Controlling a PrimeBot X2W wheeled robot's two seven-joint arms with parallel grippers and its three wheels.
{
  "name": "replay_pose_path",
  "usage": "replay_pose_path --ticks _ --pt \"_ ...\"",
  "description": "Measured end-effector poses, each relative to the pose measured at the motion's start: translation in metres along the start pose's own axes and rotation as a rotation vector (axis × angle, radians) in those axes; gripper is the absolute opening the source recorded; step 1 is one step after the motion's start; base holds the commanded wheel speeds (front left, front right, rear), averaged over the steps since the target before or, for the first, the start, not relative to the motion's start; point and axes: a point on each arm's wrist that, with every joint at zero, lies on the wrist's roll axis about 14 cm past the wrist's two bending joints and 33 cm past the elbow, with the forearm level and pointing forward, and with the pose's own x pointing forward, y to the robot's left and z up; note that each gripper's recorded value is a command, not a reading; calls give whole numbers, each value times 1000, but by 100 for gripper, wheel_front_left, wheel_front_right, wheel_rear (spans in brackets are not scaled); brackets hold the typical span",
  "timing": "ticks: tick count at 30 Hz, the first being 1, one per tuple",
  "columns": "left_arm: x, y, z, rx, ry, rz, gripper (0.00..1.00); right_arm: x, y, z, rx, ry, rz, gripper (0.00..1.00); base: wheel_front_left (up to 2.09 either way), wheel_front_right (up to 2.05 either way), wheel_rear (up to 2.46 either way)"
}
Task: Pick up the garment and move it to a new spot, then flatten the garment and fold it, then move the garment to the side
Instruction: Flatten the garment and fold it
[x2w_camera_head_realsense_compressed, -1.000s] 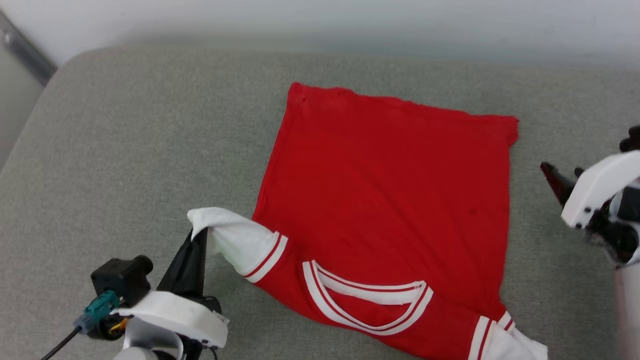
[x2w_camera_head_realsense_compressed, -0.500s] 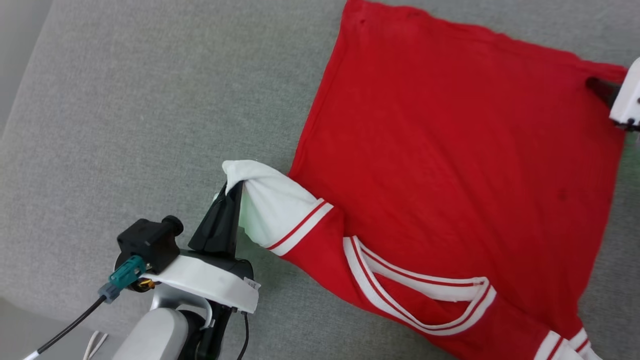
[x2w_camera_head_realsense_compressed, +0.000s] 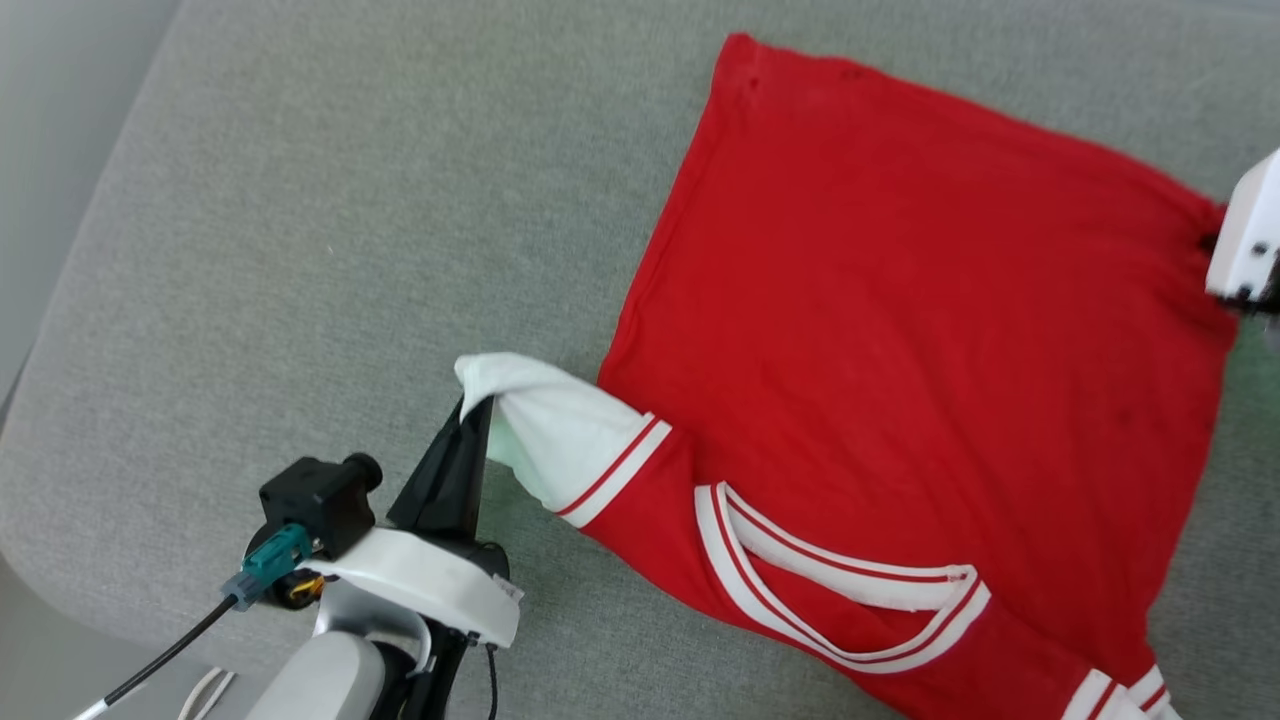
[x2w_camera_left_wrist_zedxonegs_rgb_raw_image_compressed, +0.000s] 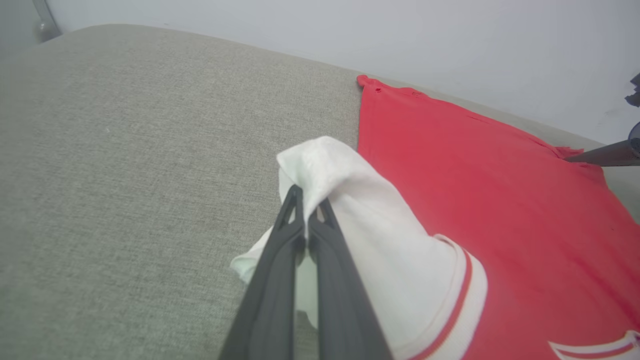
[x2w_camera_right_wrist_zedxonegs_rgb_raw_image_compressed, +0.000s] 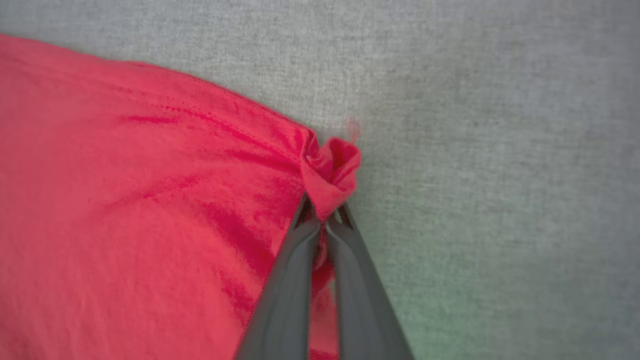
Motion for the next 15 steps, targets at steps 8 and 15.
replay_pose_path --ticks 8,15 --pt "-43 3 16 -8 -33 27 0 -85 -27 -5 -111 -140 -68 0 0 0 0" --pt "-66 -5 20 -19 -44 7 0 -137 -69 -79 -87 -113 -110 0 0 0 0"
